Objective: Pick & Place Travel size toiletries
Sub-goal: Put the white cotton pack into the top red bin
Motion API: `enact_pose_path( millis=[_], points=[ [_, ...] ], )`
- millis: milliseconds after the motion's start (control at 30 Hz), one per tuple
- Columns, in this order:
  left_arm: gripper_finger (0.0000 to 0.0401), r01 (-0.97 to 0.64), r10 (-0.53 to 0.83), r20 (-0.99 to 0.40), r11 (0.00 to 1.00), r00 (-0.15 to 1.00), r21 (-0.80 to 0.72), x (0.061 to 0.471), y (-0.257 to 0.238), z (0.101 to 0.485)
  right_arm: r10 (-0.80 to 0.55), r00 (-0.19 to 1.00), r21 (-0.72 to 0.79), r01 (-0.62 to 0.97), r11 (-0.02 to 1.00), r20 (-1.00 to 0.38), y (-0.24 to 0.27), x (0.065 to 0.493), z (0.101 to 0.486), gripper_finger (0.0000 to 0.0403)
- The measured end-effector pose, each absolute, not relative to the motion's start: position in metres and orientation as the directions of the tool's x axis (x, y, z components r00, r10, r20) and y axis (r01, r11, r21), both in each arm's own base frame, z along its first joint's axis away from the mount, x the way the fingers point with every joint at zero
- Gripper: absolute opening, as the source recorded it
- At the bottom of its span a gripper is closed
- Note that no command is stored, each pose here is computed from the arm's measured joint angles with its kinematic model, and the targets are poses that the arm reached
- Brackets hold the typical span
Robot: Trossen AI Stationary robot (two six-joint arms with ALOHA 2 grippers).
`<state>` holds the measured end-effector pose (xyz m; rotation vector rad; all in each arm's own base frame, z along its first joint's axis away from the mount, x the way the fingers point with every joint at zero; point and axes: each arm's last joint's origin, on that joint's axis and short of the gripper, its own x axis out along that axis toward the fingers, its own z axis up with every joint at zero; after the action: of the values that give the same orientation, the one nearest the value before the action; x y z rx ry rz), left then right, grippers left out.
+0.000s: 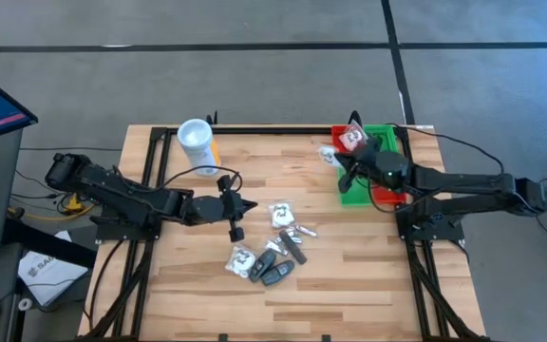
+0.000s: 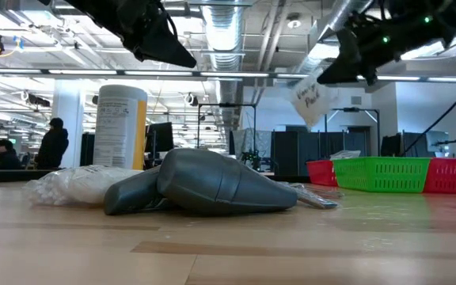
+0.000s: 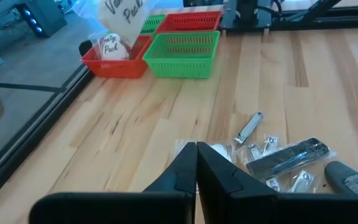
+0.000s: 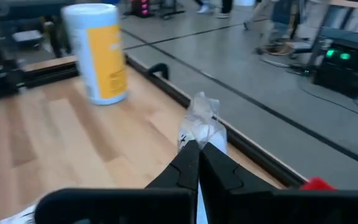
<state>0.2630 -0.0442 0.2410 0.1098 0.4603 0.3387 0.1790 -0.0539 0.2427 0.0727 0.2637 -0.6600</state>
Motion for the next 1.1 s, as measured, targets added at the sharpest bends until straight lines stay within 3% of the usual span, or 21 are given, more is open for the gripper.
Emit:
enact_pose_path(
  millis=[200, 533, 1100],
  points=[
    [0.0, -0.297, 0.344, -0.412, 0.939, 0.844, 0.176, 0.263, -0.044, 0.241, -0.674, 0.705, 0.007, 0.692, 0.722, -0.218, -0.068, 0.16, 0.226, 0.0],
    [0.0, -0.299, 0.343, -0.403, 0.939, 0.849, 0.17, 0.264, -0.044, 0.242, -0.782, 0.571, 0.018, 0.81, 0.586, -0.251, -0.093, 0.14, 0.205, 0.0],
    [0.0, -0.301, 0.341, -0.391, 0.94, 0.855, 0.161, 0.264, -0.045, 0.244, -0.787, 0.526, 0.041, 0.838, 0.543, -0.323, -0.14, 0.142, 0.179, 0.0]
  ],
)
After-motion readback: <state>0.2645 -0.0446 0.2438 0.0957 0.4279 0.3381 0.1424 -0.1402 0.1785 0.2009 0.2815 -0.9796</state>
